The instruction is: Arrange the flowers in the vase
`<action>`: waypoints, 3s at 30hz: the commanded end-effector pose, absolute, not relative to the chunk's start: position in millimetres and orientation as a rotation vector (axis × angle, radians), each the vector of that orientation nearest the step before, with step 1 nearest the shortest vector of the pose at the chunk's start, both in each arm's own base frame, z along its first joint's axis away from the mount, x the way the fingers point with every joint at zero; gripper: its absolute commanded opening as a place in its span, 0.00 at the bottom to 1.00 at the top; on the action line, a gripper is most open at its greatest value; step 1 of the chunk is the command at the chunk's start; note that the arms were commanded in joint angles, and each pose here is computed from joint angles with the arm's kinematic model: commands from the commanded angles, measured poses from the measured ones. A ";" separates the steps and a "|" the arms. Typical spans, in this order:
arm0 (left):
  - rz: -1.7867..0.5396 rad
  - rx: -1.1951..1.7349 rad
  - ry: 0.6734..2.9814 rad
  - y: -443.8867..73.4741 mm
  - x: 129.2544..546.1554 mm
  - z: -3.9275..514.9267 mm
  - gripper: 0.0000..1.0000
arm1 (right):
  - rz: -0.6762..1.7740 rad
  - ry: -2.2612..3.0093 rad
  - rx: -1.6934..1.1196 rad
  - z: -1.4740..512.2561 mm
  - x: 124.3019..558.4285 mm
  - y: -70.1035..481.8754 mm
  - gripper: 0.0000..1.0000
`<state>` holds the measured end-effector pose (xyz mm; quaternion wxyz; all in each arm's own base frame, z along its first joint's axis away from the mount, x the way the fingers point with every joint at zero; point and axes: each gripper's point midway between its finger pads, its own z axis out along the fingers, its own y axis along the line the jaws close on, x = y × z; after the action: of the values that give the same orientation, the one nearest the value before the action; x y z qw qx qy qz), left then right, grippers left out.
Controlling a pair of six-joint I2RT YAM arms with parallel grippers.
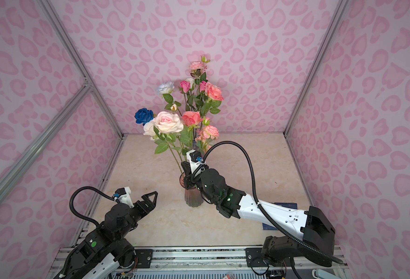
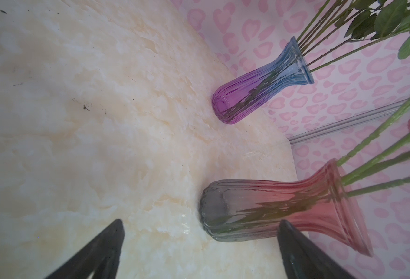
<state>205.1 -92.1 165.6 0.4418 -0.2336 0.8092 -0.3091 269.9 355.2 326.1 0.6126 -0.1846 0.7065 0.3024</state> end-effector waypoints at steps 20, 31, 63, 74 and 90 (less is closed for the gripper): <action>-0.779 -0.582 1.997 -97.4 212.2 161.0 1.00 | 0.640 1.667 -0.297 353.3 256.2 309.0 0.24; -0.753 -0.539 2.013 -101.3 216.5 159.9 1.00 | 0.335 2.063 -0.175 315.3 261.9 257.7 0.39; -0.736 -0.561 1.995 -83.5 199.3 134.8 1.00 | 0.484 2.446 -0.034 209.1 280.0 297.4 0.23; -0.713 -0.566 1.975 -75.5 195.8 137.8 1.00 | 0.460 2.451 -0.002 200.8 283.4 290.6 0.08; -0.715 -0.570 1.959 -72.5 194.0 142.0 1.00 | 0.462 2.433 -0.046 211.6 283.0 290.9 0.00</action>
<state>194.1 -75.5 137.0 0.4641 -0.2298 0.8032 -0.2945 281.8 296.6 213.1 0.3217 -0.0062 0.9259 0.1981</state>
